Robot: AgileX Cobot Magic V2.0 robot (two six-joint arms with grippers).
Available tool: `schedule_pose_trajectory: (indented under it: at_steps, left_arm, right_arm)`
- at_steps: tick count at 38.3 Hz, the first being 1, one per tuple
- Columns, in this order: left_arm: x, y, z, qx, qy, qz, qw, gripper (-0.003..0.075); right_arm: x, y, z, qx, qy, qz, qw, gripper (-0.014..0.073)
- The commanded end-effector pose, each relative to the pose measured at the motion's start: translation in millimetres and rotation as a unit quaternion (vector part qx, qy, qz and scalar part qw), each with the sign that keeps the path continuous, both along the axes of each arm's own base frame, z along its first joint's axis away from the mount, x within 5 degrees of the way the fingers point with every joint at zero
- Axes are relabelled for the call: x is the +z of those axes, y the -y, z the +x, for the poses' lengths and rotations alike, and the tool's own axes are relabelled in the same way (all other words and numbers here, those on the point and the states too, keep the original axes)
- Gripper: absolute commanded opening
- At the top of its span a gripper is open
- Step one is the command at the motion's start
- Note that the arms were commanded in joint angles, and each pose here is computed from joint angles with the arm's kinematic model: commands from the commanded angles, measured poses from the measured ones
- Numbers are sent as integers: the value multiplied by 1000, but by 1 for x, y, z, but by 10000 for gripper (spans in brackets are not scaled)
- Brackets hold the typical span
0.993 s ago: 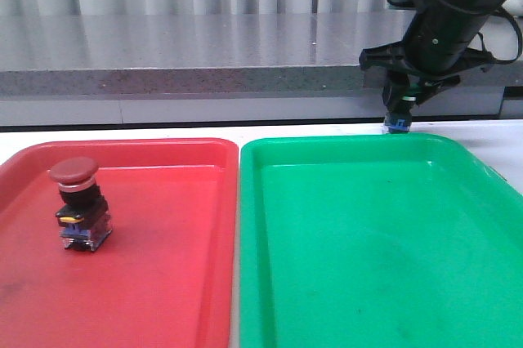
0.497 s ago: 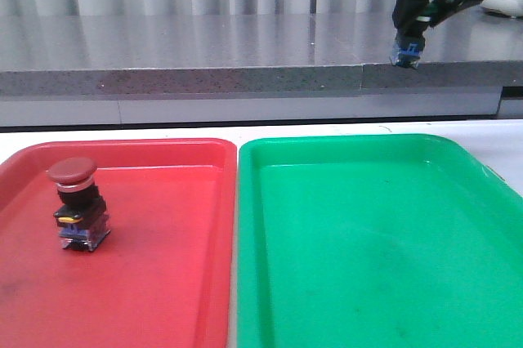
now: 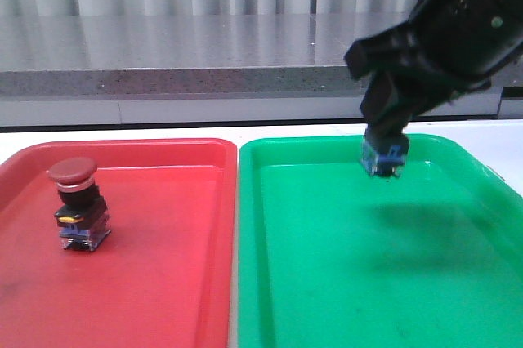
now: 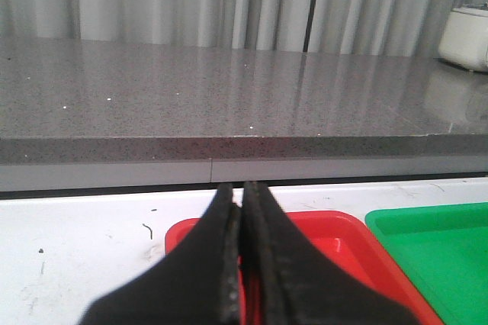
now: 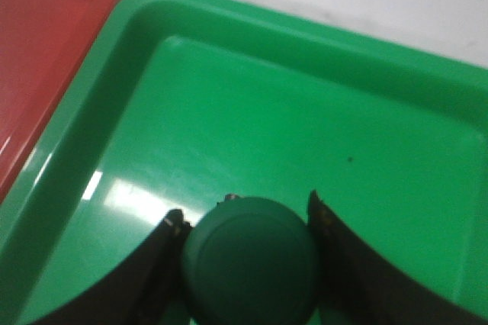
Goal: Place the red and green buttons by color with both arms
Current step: 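Carry the green button into the green tray and lower it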
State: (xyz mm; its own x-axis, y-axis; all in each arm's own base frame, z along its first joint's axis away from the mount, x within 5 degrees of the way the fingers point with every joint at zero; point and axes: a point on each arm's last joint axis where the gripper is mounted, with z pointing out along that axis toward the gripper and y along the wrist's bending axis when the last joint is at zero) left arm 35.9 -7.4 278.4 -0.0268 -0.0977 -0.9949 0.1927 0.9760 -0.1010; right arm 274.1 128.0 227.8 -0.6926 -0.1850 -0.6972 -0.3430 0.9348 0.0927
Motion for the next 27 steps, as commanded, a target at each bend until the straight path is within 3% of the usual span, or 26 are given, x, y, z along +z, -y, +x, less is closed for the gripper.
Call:
schedule_pose_trajectory:
  at_steps: [1,12,27]
  left_arm:
    - [14,0,-1,-5,43,-17,999,-20]
    - [14,0,-1,-5,43,-17,999,-20]
    - [14,0,-1,-5,43,-17,999,-20]
  right_arm:
    - [9,-7,1,12,57,21,998,214]
    - [-5,-7,3,18,34,2,999,228]
    - [-16,-7,2,19,-1,-14,1000,476]
